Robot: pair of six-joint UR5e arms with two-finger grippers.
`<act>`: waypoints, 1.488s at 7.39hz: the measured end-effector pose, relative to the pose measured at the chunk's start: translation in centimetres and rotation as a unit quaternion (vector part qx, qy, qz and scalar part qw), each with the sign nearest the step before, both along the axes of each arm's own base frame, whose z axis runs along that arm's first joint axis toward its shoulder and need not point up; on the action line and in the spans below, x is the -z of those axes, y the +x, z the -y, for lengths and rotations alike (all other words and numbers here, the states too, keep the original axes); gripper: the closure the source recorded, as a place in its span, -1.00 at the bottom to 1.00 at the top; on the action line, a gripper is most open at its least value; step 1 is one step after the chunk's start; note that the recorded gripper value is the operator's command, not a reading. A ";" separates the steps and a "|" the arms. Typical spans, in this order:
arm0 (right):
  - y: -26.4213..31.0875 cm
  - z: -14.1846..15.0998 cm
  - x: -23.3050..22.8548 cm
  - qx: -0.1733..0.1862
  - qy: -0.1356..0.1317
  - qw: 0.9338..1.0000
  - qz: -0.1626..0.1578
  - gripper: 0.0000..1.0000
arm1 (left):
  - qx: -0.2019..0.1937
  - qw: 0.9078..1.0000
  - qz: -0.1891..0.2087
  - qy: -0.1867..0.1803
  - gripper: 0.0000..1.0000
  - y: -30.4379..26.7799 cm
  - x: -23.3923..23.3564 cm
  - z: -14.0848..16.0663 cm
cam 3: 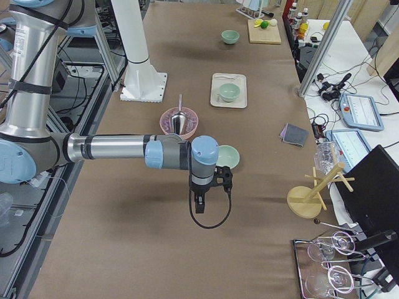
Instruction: Stack green bowls together
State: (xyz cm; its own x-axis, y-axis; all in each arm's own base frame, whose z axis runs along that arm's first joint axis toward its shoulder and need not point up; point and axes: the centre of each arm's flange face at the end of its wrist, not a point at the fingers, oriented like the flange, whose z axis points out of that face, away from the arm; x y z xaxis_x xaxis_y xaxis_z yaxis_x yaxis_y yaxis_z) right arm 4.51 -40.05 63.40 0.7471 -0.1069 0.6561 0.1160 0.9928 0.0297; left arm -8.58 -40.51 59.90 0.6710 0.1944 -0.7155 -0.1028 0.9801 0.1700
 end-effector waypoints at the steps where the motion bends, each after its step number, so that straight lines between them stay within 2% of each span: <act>1: 0.0 0.0 0.0 0.000 0.000 1.000 0.000 -1.00 | 0.000 1.000 0.000 0.001 -0.97 0.0 0.0 0.0; 4: 0.0 0.1 0.2 0.001 0.003 1.000 -0.001 -1.00 | 0.000 1.000 0.001 0.014 -0.97 -0.1 0.8 0.7; 6: 0.0 0.4 0.8 0.001 0.014 1.000 -0.001 -1.00 | 0.002 0.999 0.004 0.045 -0.97 -0.3 3.2 1.5; 7: 0.0 0.7 1.5 0.000 0.038 0.999 0.000 -1.00 | 0.003 0.998 0.005 0.062 -0.97 -0.3 4.1 1.7; 9: 0.1 1.3 2.5 -0.002 0.090 0.996 0.001 -1.00 | 0.006 0.997 0.007 0.072 -0.97 -0.4 4.8 2.1; 11: 0.0 1.8 3.2 -0.008 0.102 0.995 0.002 -1.00 | 0.013 0.997 0.007 0.079 -0.97 -0.6 5.8 4.0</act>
State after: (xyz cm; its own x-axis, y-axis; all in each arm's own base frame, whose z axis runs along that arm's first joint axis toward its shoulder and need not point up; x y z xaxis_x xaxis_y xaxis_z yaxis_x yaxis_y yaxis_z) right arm 4.54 -41.80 60.23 0.7469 -0.2273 0.6249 0.1002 0.9675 0.2321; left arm -9.14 -44.53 54.14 0.6868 0.2860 -0.6682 -0.0802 0.9435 0.3214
